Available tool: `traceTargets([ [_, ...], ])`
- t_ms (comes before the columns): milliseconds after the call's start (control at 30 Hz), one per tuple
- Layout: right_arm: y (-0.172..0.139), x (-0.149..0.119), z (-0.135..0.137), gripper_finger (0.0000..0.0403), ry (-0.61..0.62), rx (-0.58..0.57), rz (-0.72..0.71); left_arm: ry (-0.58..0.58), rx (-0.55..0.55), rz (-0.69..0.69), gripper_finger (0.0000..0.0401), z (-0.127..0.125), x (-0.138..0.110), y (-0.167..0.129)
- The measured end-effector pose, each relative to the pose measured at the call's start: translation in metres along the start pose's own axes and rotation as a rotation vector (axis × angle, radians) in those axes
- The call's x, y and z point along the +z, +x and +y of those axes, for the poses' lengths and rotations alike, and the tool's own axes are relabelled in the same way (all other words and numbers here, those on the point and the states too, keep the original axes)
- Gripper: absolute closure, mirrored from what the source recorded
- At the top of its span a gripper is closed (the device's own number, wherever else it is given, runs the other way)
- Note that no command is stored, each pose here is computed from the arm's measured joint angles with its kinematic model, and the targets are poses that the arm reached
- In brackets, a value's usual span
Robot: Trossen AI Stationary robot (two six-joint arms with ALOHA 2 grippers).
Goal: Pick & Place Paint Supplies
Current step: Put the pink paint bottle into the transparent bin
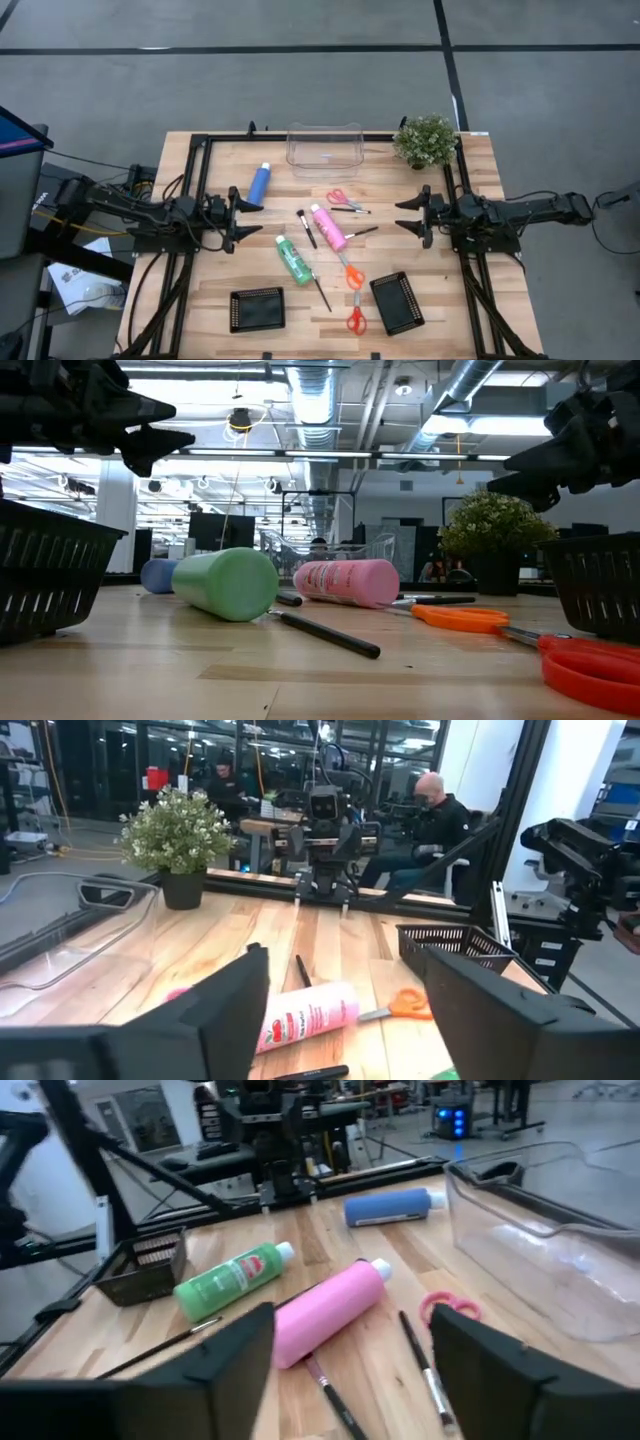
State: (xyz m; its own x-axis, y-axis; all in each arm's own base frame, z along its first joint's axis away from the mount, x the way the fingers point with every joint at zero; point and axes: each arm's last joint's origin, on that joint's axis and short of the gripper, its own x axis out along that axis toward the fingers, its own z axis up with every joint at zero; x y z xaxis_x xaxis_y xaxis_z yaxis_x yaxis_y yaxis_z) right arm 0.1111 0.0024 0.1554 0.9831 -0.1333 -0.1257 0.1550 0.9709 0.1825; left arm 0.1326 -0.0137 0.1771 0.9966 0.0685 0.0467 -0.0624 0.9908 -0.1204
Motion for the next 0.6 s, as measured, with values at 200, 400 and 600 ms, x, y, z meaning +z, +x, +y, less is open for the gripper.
traceTargets([
  [200, 0.011, 0.009, -0.001, 0.011, 0.027, -0.037, -0.03, 0.002, 0.03, 0.004, 0.0127, 0.003, -0.004, 0.009],
  [400, 0.037, 0.036, 0.008, 0.0121, 0.024, -0.053, 0.022, 0.014, 0.065, 0.052, 0.0137, 0.007, -0.011, 0.015],
  [600, 0.094, 0.056, 0.031, 0.0122, 0.001, -0.053, 0.199, 0.028, 0.036, -0.005, 0.0138, 0.006, -0.006, 0.016],
])
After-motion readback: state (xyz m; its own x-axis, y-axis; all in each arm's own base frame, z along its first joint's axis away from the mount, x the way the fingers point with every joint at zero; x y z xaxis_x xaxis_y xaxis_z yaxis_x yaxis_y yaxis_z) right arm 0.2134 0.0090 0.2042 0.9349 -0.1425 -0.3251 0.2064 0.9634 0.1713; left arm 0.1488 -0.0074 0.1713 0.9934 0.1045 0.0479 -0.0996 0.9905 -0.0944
